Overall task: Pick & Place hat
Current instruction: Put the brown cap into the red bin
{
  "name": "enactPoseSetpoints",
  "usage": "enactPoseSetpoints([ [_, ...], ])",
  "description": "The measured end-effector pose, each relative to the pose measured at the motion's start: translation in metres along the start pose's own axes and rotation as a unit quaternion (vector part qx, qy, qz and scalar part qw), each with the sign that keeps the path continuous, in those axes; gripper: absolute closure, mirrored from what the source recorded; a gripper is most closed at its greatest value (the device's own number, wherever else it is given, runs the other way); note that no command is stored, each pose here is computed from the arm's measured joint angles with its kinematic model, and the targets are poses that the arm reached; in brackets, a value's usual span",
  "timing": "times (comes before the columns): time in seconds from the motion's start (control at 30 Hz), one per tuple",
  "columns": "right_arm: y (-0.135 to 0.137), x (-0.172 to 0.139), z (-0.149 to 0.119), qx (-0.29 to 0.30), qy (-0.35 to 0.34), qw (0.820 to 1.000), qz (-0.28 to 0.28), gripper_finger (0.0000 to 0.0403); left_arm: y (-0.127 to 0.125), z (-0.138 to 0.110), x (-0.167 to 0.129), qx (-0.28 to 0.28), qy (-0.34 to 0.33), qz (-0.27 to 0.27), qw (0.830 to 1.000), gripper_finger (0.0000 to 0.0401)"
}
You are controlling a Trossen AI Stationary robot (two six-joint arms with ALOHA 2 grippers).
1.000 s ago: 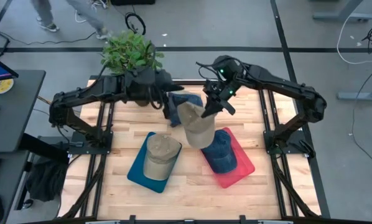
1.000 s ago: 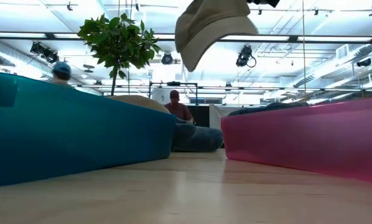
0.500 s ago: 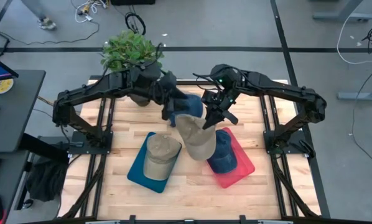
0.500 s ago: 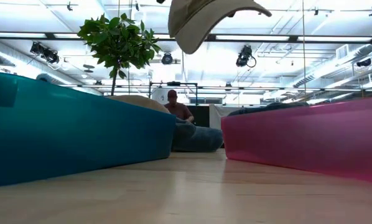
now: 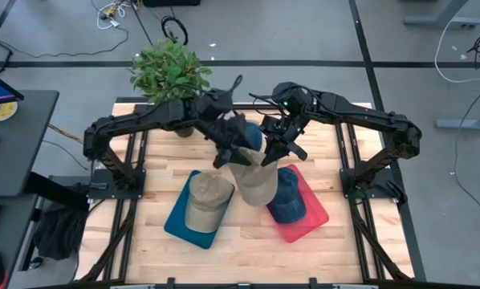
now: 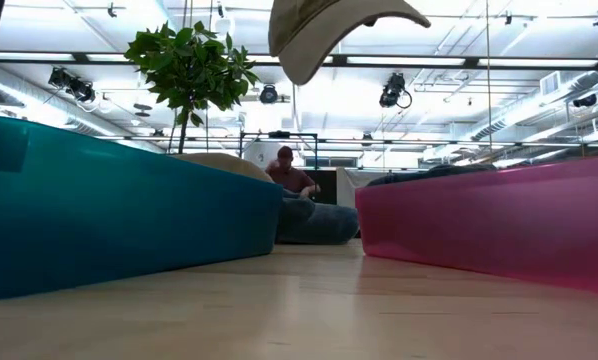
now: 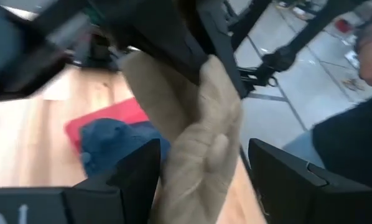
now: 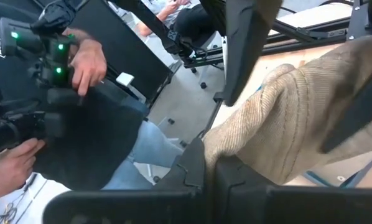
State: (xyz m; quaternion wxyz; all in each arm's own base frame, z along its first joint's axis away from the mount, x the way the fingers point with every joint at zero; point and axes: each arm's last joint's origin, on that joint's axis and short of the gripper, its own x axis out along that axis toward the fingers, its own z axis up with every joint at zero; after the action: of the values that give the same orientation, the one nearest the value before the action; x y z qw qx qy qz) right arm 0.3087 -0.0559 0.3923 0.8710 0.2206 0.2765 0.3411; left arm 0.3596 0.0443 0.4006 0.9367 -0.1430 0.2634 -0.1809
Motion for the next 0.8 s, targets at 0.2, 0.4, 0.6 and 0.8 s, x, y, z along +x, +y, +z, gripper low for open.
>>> enactPoseSetpoints([
  [0.2,0.0000,0.0000,-0.0004,0.004,0.001,1.000,0.000,0.0402,0.0025,-0.0033,0.0076,-0.019,0.015,-0.036,0.999,0.0186],
  [0.4,-0.0001,-0.0002,-0.0009,-0.002,0.003,1.000,-0.002,0.0401,0.0005,-0.0024,0.0068,-0.013,0.014,-0.063,0.998,0.0287],
  [0.6,-0.0001,-0.0002,-0.0010,0.000,0.003,1.000,-0.003,0.0398,-0.0009,-0.0053,0.0063,0.013,0.026,-0.090,0.996,0.0389],
  [0.8,-0.0005,-0.0022,-0.0024,0.049,0.007,0.999,0.012,0.0351,-0.0064,-0.0097,0.0072,-0.039,0.051,-0.113,0.992,0.0395],
])
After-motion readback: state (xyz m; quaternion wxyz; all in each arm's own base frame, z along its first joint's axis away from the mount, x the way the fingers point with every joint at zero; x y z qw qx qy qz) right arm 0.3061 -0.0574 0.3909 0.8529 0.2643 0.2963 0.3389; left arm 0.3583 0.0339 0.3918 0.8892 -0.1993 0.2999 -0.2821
